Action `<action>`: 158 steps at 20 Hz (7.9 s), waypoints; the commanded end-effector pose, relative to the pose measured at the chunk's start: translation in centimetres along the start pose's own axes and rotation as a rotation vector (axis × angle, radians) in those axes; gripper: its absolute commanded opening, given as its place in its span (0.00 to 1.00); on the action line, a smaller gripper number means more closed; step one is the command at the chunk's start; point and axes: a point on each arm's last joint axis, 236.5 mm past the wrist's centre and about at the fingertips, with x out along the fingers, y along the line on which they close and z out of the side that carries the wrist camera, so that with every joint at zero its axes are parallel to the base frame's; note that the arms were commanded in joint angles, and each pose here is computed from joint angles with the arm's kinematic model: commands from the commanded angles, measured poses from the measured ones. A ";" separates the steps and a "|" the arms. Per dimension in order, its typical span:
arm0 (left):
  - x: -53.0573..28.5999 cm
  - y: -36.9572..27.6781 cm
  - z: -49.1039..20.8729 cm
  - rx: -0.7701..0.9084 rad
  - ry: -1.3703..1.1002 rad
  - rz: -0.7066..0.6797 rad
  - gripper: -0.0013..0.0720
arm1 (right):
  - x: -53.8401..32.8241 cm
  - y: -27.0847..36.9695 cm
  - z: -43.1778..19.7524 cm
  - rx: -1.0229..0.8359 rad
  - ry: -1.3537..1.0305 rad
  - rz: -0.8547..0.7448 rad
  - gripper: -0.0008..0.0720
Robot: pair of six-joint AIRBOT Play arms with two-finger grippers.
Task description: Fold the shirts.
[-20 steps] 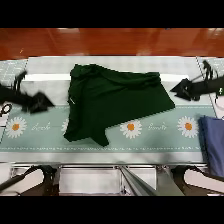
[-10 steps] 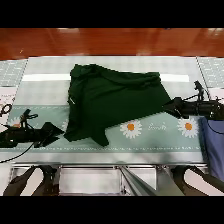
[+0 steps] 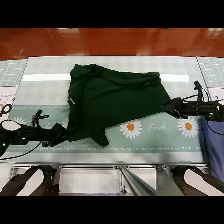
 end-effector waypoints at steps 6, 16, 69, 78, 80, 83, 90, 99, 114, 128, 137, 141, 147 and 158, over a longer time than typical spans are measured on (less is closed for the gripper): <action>2.2 -0.4 0.2 0.082 0.002 0.052 0.05 | -1.6 0.4 3.3 0.015 -0.123 0.038 0.59; 1.6 -1.2 0.9 0.084 -0.021 0.032 0.05 | -3.1 -9.7 5.1 0.276 -0.093 -0.136 0.59; -46.3 -23.8 -8.6 0.779 -1.344 0.103 0.05 | -36.1 27.8 -4.9 -0.718 -0.890 -0.332 0.04; -29.8 -21.7 17.2 0.508 -1.003 0.022 0.05 | -16.5 16.2 9.5 -0.440 -0.467 -0.090 0.04; -26.1 -20.7 22.1 0.459 -0.963 0.033 0.05 | -12.3 13.6 13.1 -0.387 -0.419 -0.089 0.04; -20.8 -19.3 27.9 0.415 -0.911 0.062 0.05 | -6.2 10.8 17.9 -0.321 -0.368 -0.092 0.04; -12.5 -17.8 37.7 0.378 -0.802 0.104 0.05 | 3.6 6.7 26.1 -0.214 -0.295 -0.087 0.04; -8.0 -15.0 34.1 0.391 -0.501 0.170 0.05 | 5.4 4.9 24.2 -0.207 -0.160 -0.095 0.04; -3.4 -6.7 23.8 0.345 -0.068 0.266 0.05 | 6.1 -2.2 15.0 -0.164 0.203 -0.258 0.05; -4.1 -4.3 23.9 0.310 -0.032 0.272 0.05 | 6.2 -3.9 15.1 -0.097 0.206 -0.284 0.05; -6.2 -5.0 22.2 0.267 -0.003 0.287 0.71 | 1.8 -3.0 13.3 -0.027 0.254 -0.311 0.58; -11.0 -2.0 17.8 0.237 -0.037 0.326 0.71 | -3.8 -2.1 10.7 -0.117 0.191 -0.375 0.58; -8.0 4.7 5.6 -0.061 -0.069 0.213 0.71 | -0.6 1.1 0.2 -0.119 0.054 -0.088 0.58; -1.9 2.8 4.7 -0.113 -0.077 0.061 0.71 | -0.8 2.1 -2.4 -0.119 0.027 -0.036 0.58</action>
